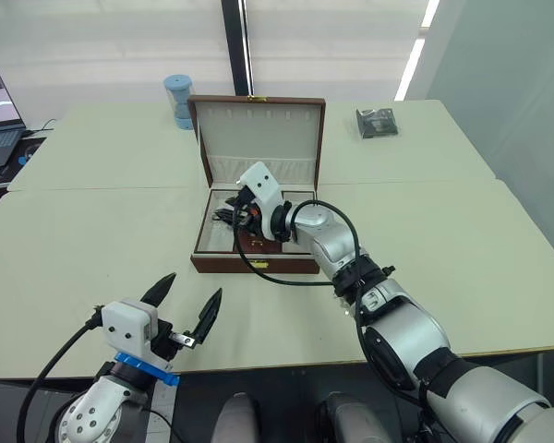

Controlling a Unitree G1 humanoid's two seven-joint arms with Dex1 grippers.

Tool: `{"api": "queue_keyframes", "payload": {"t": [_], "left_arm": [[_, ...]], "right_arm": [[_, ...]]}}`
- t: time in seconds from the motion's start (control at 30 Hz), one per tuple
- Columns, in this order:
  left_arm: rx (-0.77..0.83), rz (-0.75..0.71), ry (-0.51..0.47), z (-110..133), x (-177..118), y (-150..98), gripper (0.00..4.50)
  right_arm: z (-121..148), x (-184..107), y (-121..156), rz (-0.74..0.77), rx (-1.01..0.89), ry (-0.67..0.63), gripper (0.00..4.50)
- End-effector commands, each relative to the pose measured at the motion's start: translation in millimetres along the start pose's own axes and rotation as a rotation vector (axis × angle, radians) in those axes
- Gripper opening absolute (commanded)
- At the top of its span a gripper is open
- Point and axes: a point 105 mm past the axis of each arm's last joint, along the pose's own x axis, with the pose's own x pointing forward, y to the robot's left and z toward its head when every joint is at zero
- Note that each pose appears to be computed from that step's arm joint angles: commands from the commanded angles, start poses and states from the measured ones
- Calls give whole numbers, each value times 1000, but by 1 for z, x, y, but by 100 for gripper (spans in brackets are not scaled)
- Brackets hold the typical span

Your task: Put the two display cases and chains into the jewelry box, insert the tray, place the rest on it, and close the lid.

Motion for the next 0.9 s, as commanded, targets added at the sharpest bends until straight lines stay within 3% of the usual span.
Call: {"api": "queue_keyframes", "payload": {"t": [0.03,0.17,0.2,0.63,0.9], "left_arm": [[16,-17,-41,13,2,-4,450],[12,-21,-43,14,4,-5,450],[11,-22,-43,14,4,-5,450],[11,-34,-31,15,7,-4,450],[30,-97,85,7,3,24,450]], "right_arm": [[19,3,8,24,4,-72,317],[20,2,6,23,4,-80,438],[20,1,6,23,4,-80,448],[32,-12,6,65,-22,-162,448],[19,-86,-25,43,-44,-221,448]]}}
